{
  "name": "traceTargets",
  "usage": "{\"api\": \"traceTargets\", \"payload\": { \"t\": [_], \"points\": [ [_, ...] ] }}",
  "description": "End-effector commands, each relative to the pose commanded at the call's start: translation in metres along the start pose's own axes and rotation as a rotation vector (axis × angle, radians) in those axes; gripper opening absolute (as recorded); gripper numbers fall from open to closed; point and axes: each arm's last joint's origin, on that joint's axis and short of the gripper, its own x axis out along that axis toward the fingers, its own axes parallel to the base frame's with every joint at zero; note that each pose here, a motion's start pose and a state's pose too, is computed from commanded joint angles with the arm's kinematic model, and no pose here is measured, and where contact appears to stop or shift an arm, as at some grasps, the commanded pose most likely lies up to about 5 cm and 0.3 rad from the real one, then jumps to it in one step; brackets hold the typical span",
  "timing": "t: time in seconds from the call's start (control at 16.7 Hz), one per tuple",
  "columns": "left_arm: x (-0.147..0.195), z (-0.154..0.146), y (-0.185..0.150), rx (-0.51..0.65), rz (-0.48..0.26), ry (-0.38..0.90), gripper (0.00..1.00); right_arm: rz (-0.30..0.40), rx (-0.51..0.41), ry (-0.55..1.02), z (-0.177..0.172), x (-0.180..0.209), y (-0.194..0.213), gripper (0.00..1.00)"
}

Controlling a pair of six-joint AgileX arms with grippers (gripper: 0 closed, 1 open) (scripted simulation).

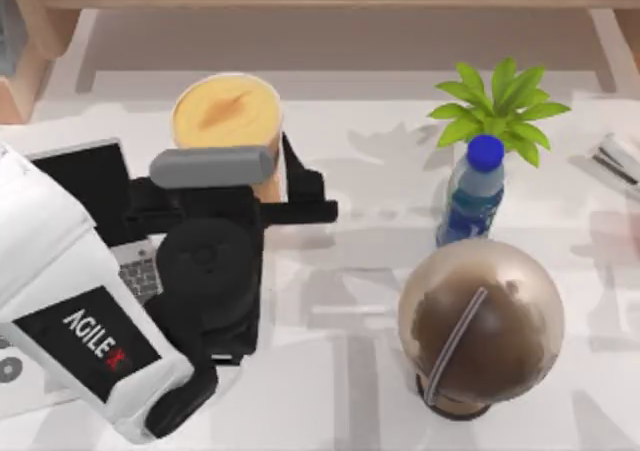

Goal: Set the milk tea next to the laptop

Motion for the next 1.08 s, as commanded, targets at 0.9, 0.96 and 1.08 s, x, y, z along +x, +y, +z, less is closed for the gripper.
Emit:
{"api": "traceTargets", "payload": {
  "t": [0.9, 0.96, 1.08],
  "points": [
    [-0.076, 0.022, 0.005, 0.007, 0.007, 0.031, 0.0, 0.0, 0.0, 0.0, 0.0, 0.0, 0.0, 1.0],
    [-0.081, 0.021, 0.008, 0.017, 0.007, 0.04, 0.0, 0.0, 0.0, 0.0, 0.0, 0.0, 0.0, 1.0],
    [-0.09, 0.019, 0.012, 0.037, 0.007, 0.055, 0.0, 0.0, 0.0, 0.0, 0.0, 0.0, 0.0, 1.0]
  ]
}}
